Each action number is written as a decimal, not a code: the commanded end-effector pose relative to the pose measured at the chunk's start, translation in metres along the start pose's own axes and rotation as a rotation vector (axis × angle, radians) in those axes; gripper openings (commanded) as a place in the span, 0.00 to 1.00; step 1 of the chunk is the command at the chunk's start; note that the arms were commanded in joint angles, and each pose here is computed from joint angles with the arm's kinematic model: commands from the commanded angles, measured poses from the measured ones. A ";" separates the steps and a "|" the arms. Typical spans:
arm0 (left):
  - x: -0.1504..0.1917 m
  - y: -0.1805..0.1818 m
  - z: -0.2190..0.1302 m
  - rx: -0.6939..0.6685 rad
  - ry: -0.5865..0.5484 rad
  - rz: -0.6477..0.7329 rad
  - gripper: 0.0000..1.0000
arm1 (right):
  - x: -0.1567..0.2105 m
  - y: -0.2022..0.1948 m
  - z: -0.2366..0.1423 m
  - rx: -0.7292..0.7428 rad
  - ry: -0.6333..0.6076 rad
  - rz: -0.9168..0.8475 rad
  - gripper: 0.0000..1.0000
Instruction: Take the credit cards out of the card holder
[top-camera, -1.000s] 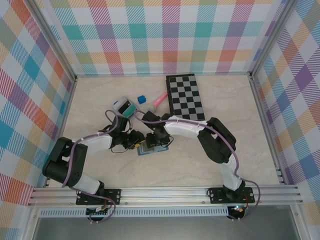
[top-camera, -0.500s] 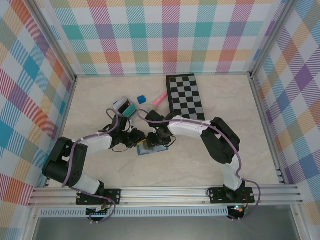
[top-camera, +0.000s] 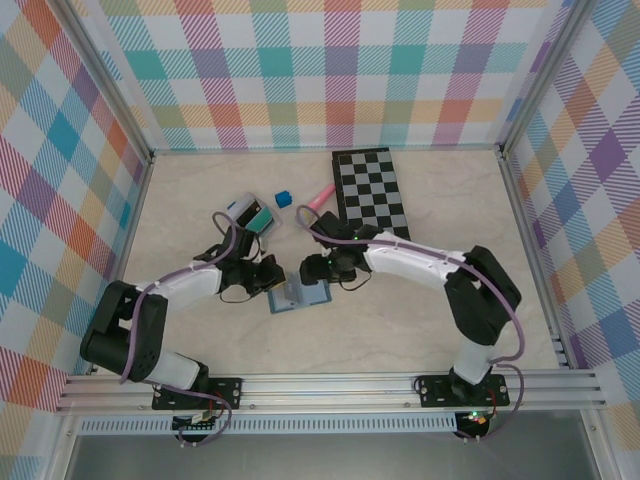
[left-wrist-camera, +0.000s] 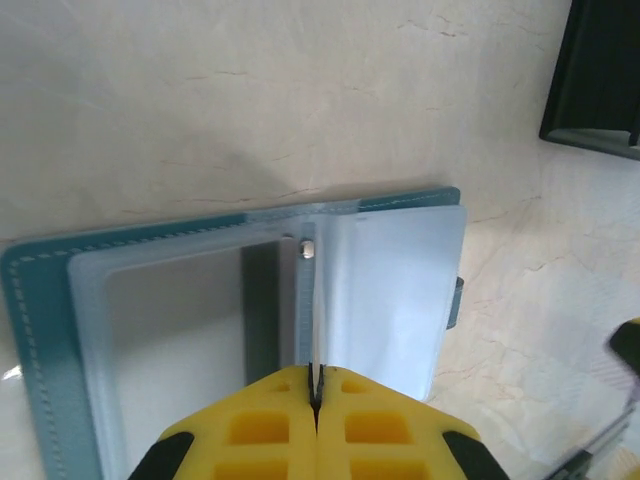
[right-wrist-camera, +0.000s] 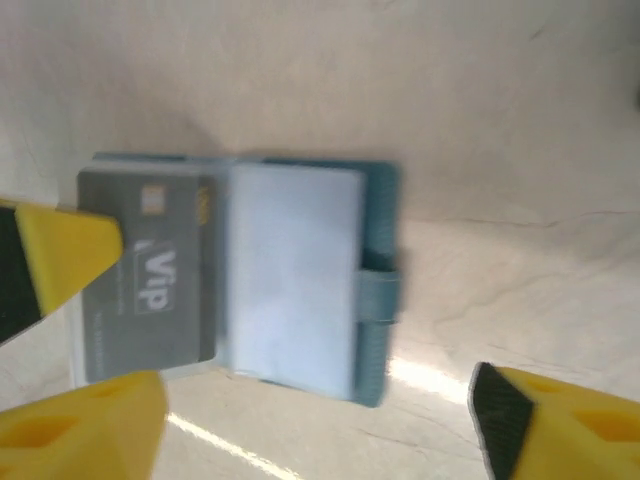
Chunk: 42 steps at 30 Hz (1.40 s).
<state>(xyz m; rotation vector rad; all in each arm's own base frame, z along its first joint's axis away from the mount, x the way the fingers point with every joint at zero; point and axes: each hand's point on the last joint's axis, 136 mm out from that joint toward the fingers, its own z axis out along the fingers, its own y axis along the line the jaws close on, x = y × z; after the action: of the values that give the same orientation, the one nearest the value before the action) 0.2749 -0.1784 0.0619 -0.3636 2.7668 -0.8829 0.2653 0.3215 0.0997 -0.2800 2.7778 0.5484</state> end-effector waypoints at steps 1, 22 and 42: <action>0.007 0.015 -0.021 -0.129 0.022 0.037 0.00 | -0.008 -0.017 -0.010 0.052 -0.091 0.043 0.91; 0.011 -0.011 -0.004 -0.148 0.066 0.095 0.34 | -0.009 -0.043 -0.027 0.106 -0.180 0.129 1.00; -0.014 -0.015 -0.035 -0.065 -0.093 0.019 0.99 | -0.009 -0.035 -0.026 0.055 -0.156 0.104 0.98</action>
<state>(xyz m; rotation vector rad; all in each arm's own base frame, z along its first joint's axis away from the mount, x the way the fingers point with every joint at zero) 0.2810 -0.1927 0.0961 -0.3021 2.7494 -0.8554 0.2768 0.2740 0.1044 -0.0463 2.6768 0.4343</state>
